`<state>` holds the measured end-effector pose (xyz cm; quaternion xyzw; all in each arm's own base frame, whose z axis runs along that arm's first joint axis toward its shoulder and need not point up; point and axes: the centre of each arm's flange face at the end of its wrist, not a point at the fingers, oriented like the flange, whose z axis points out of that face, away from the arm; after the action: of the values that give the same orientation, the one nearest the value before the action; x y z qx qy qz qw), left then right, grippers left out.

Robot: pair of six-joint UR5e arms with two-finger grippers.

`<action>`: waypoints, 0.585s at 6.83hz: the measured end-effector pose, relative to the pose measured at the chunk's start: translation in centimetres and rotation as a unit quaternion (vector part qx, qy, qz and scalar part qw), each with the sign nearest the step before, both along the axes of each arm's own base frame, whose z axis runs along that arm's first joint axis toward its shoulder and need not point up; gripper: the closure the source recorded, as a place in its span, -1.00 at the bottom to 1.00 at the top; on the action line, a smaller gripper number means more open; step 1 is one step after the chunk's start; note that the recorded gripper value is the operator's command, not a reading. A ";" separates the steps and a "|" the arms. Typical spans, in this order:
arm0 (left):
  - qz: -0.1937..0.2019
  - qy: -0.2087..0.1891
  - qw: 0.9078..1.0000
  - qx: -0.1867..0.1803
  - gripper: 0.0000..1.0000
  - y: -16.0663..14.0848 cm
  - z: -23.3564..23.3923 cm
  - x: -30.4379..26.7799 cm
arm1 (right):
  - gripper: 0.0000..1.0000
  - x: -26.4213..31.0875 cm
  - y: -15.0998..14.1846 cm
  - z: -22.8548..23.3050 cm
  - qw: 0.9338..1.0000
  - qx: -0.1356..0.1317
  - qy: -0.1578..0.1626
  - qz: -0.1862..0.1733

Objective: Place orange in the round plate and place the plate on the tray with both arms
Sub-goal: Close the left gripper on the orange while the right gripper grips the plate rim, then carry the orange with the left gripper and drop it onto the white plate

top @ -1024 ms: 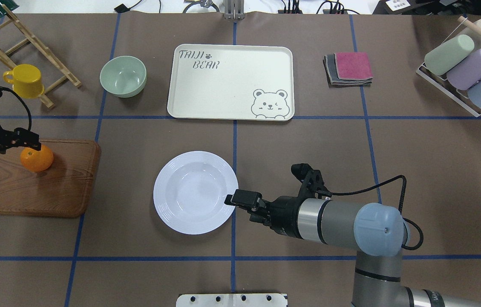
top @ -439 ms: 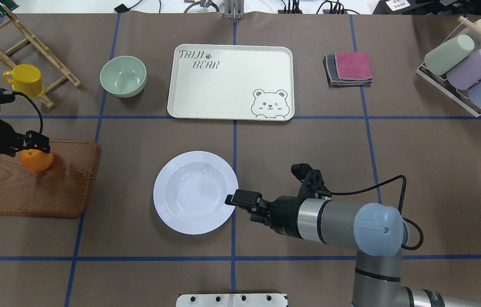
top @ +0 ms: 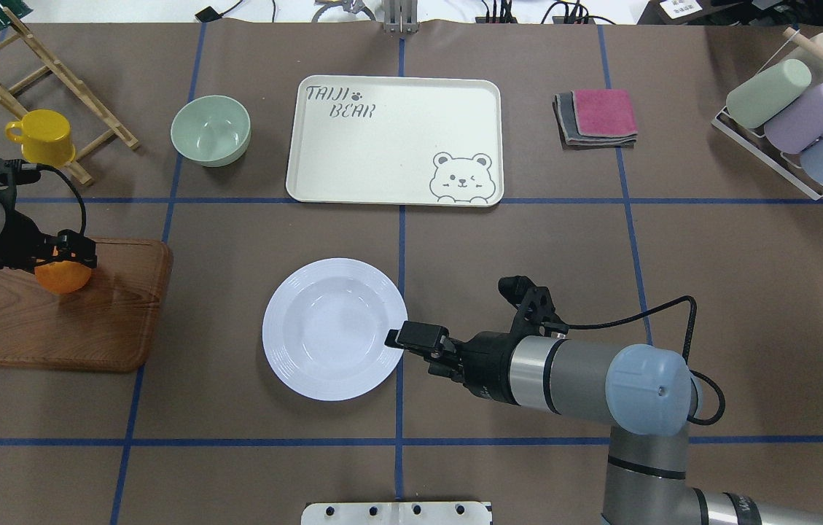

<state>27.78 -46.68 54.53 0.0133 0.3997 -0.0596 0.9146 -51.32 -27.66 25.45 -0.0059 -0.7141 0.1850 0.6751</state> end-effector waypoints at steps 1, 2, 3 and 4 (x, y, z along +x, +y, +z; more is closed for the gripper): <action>-0.001 0.003 1.000 0.002 -0.41 0.0 0.4 0.1 | -1.00 -0.1 0.0 0.1 1.000 0.000 0.001 0.000; -0.001 0.006 1.000 0.002 -0.36 -0.1 0.4 0.2 | -1.00 -0.1 -0.1 0.2 1.000 0.001 0.002 0.000; 0.002 0.011 1.000 0.001 -0.34 -0.3 -0.3 0.5 | -1.00 0.0 -0.4 0.2 1.000 0.014 0.004 0.002; 0.005 0.017 1.000 -0.002 -0.34 -0.9 -2.0 1.2 | -0.99 0.2 -1.1 0.4 0.999 0.033 0.010 0.009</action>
<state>28.95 -47.61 52.51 0.0079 0.4154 -0.0558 0.9079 -51.10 -28.78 25.83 0.0247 -0.7131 0.1674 0.6804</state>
